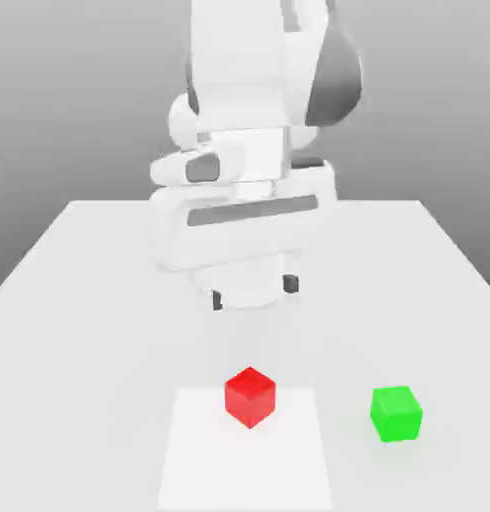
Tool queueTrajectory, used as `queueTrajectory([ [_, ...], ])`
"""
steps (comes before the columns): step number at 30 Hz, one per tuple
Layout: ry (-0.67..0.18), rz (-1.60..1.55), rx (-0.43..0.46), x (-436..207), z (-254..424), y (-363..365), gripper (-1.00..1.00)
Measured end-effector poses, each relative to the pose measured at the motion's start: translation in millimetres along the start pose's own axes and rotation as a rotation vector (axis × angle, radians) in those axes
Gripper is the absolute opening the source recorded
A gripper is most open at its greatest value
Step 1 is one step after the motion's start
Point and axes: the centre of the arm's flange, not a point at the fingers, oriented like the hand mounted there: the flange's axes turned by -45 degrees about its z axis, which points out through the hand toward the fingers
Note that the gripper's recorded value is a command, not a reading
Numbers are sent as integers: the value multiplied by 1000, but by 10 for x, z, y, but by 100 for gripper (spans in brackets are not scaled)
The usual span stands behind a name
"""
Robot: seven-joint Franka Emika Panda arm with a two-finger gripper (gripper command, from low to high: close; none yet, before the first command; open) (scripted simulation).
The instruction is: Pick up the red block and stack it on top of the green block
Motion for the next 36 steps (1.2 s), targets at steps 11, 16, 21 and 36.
queueTrajectory([
  [11, -145, -153, 32, -473, 1095, -255, 0],
  [16, -133, -150, 53, -506, 1339, -310, -100],
  [21, -134, -150, 55, -507, 1340, -312, -100],
  [36, -136, -151, 47, -423, 754, -276, -100],
])
